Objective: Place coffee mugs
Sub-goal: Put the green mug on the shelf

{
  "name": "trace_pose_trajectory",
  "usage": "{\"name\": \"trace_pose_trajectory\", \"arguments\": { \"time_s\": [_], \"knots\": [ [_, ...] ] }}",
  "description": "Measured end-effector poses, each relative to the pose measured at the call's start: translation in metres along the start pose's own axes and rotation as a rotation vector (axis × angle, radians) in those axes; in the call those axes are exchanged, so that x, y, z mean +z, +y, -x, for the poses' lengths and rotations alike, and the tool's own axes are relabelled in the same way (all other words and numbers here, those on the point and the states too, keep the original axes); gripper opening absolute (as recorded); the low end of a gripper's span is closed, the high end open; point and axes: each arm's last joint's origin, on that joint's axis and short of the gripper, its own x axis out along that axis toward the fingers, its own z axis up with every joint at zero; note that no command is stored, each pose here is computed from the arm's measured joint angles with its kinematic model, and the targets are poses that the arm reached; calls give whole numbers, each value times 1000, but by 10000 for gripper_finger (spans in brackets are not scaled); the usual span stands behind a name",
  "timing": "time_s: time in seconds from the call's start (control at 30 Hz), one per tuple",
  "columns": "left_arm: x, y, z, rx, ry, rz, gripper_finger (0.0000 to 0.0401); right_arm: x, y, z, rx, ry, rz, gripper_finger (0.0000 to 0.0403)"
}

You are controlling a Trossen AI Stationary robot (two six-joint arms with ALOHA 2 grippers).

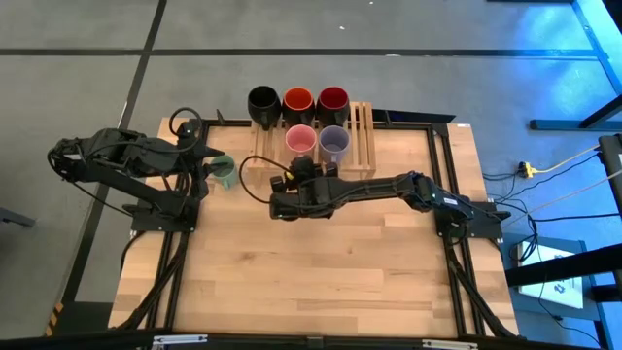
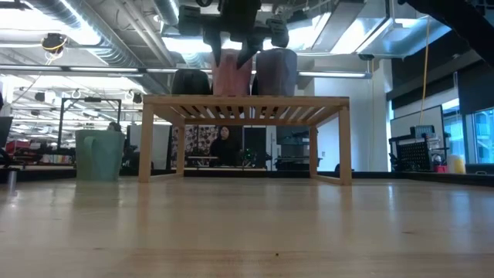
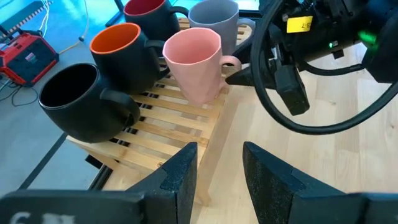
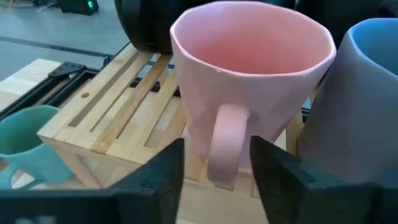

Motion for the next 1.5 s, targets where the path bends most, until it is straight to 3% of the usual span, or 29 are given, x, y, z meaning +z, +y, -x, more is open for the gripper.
{"name": "trace_pose_trajectory", "arguments": {
  "time_s": [0.2, 0.53, 0.7, 0.8, 0.9, 1.03, 1.23, 1.5],
  "knots": [
    [0, 0, 0, 0, 0, 0, 124, 3, -4, 13, 42, 97, -3, 208],
    [0, 0, 0, 2, -1, 0, 124, 25, -19, 50, 157, 246, -45, 203],
    [1, 0, 0, 4, -11, 13, 124, 19, -21, 87, 353, 491, 116, 202],
    [1, -1, -1, -13, -3, 44, 124, 1, -19, 117, 530, 637, 319, 202],
    [-2, -8, -9, -70, 44, 66, 124, -26, -17, 136, 594, 698, 418, 202],
    [-18, -20, -30, -120, 171, 136, 124, -70, -22, 141, 535, 712, 538, 202],
    [-56, -34, -65, -93, 390, 280, 124, -141, -44, 140, 395, 783, 673, 202],
    [-76, -16, -101, 119, 604, 403, 124, -197, -73, 154, 337, 804, 758, 202]
  ]
}}
